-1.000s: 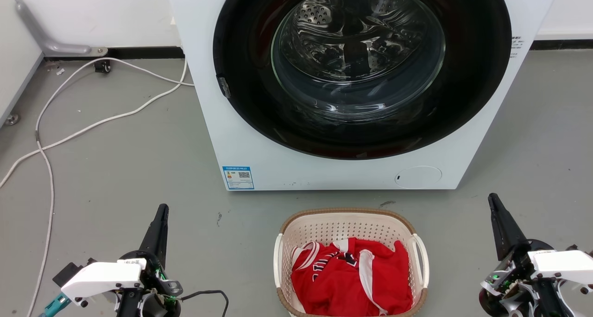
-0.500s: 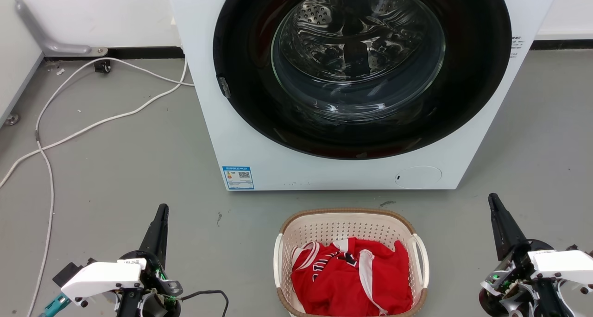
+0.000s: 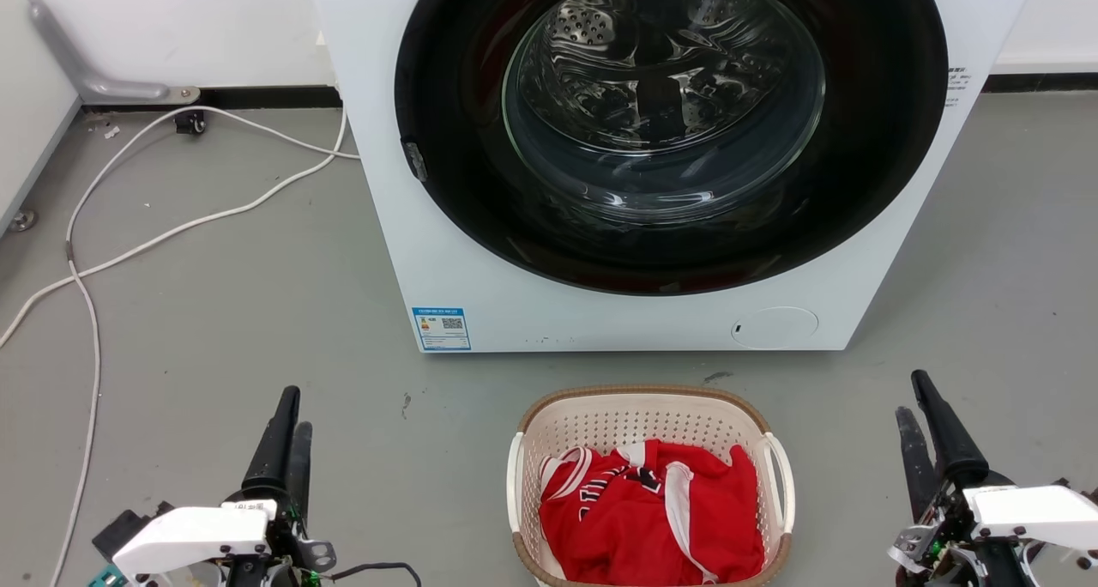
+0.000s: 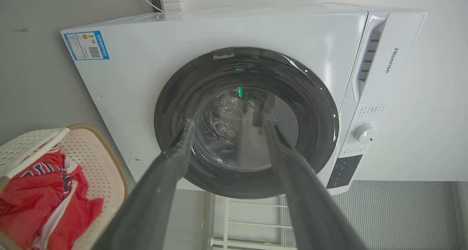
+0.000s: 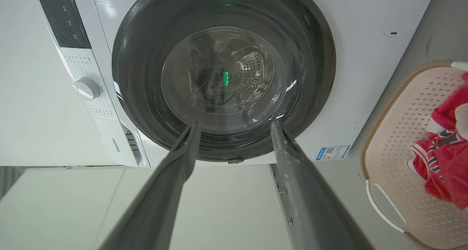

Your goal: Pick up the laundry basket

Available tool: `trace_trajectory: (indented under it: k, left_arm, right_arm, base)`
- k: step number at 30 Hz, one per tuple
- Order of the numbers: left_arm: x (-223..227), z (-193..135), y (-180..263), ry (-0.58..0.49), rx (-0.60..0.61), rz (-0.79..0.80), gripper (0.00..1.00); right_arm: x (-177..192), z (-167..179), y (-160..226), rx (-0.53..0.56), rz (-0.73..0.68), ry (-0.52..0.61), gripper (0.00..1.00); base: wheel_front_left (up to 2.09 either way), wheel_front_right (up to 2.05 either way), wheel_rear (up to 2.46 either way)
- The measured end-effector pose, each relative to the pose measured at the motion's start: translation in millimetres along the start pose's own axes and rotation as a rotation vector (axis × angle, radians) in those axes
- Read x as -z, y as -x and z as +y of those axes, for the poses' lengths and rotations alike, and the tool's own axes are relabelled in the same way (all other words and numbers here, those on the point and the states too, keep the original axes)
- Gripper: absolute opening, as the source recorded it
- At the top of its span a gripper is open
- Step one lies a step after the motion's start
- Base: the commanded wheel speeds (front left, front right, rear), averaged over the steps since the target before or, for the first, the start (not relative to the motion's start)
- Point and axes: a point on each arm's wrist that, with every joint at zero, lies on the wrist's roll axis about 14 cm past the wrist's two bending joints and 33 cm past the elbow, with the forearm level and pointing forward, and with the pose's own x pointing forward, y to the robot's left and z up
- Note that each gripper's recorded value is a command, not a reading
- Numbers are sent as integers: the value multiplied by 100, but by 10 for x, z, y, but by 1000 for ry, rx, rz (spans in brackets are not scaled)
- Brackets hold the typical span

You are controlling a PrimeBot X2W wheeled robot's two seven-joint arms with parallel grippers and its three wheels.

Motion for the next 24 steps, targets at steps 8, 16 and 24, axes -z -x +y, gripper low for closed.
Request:
trace_trajectory:
  k: [8,16,24]
  left_arm:
    - [-37,-133,-16,-212,15,-28,100]
    - [-13,-187,3,-386,17,-39,100]
    - [18,-228,20,-552,24,-48,100]
  right_arm:
    - [-5,183,-24,-49,-17,234,100]
    - [57,304,-28,-88,-17,440,100]
    - [109,313,-4,-98,-13,621,100]
  base:
    - [0,0,0]
    - [0,0,0]
    - [0,0,0]
